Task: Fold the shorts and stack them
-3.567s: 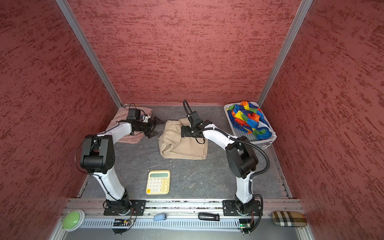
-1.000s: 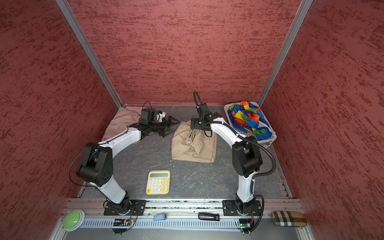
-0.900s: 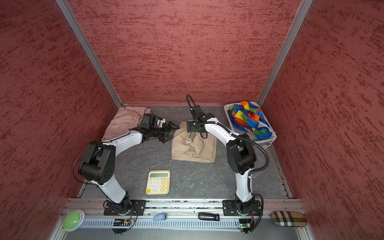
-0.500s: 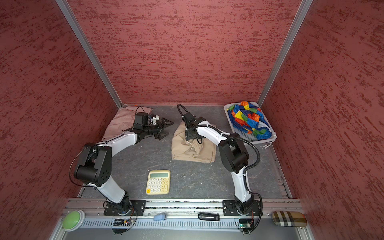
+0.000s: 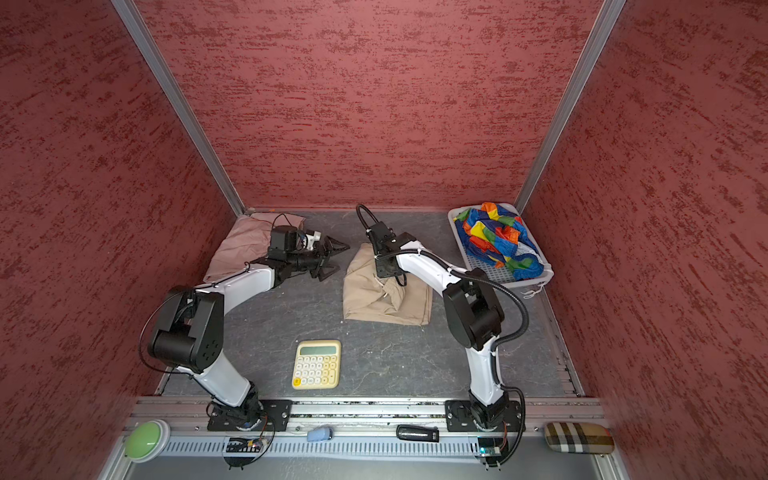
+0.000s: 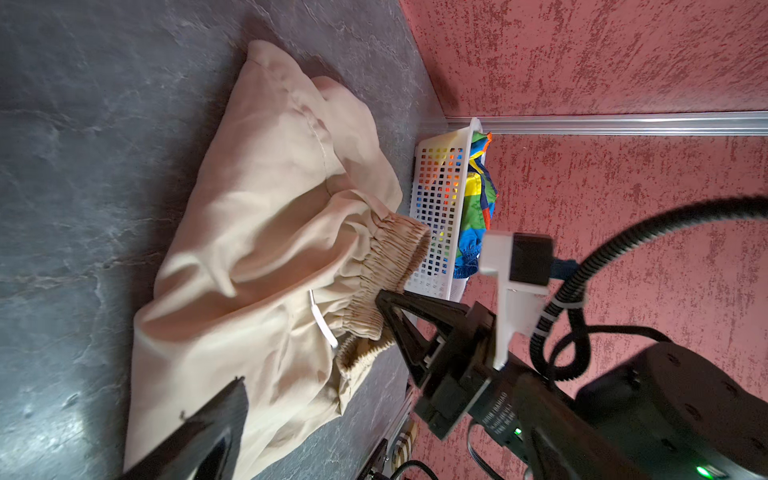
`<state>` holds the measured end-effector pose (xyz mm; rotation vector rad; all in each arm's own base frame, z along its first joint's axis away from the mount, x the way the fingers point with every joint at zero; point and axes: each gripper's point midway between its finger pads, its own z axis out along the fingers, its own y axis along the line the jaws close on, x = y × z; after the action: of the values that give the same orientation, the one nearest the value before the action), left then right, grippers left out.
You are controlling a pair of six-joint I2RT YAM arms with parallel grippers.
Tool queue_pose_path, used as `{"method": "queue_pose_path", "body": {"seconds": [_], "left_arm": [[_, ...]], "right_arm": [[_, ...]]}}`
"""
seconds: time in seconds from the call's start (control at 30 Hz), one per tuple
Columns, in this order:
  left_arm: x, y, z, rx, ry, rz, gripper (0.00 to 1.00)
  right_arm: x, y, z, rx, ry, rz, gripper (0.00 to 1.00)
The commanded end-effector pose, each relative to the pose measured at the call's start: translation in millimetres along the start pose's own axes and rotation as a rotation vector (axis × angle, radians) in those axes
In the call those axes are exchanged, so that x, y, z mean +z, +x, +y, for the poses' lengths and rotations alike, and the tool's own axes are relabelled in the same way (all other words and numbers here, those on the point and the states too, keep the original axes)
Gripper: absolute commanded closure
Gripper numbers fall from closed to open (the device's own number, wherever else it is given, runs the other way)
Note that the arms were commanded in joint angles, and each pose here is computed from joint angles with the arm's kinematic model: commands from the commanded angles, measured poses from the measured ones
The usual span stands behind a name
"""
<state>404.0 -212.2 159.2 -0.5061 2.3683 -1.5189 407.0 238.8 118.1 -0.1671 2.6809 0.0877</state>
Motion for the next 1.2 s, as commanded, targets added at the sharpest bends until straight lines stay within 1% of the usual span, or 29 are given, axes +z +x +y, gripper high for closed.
{"method": "queue_pose_path", "body": {"seconds": [0.0,0.1,0.23,0.33,0.37,0.4,0.47,0.53,0.6,0.67,0.7,0.73,0.77,0.87,0.9,1.03,1.17], "left_arm": [[3,1,-17,0.032,0.027,0.007,0.01],[16,4,-26,0.04,0.037,0.024,0.01],[40,12,-33,0.049,0.045,0.059,0.01],[61,22,-31,0.05,0.038,0.089,0.01],[69,26,-28,0.047,0.035,0.104,0.0],[76,30,-25,0.044,0.028,0.114,0.0],[93,42,-18,0.038,0.021,0.148,0.01],[106,54,-15,0.032,0.03,0.179,0.0],[114,64,-12,0.019,0.038,0.189,0.01],[120,75,-10,0.007,0.042,0.204,0.01],[122,78,-9,0.003,0.045,0.205,0.01],[123,81,-6,-0.003,0.041,0.206,0.01],[124,84,-3,-0.01,0.036,0.206,0.01],[126,91,8,-0.023,0.021,0.218,0.01],[126,93,11,-0.029,0.018,0.217,0.01],[118,98,29,-0.056,-0.003,0.199,0.01],[115,104,45,-0.077,-0.021,0.197,0.01]], "right_arm": [[-59,-28,-2,0.05,-0.122,-0.135,1.0],[-57,-16,-22,0.072,-0.144,-0.13,1.0],[-27,10,-56,0.154,-0.176,-0.098,1.0],[3,29,-76,0.201,-0.195,-0.073,0.99],[14,36,-77,0.203,-0.207,-0.057,0.93],[24,42,-76,0.206,-0.215,-0.037,0.91],[40,54,-81,0.216,-0.186,0.0,0.85],[43,58,-89,0.235,-0.141,0.008,0.84],[33,53,-95,0.244,-0.112,-0.012,0.66],[16,47,-107,0.25,-0.045,-0.032,0.59],[9,45,-112,0.248,-0.017,-0.04,0.52],[1,43,-117,0.249,0.008,-0.049,0.41],[-5,43,-119,0.253,0.016,-0.052,0.32],[-8,47,-107,0.277,-0.053,-0.038,0.05],[-7,50,-105,0.287,-0.061,-0.034,0.01],[11,69,-101,0.3,-0.059,0.018,0.01],[26,81,-82,0.284,-0.096,0.06,0.01]]}}
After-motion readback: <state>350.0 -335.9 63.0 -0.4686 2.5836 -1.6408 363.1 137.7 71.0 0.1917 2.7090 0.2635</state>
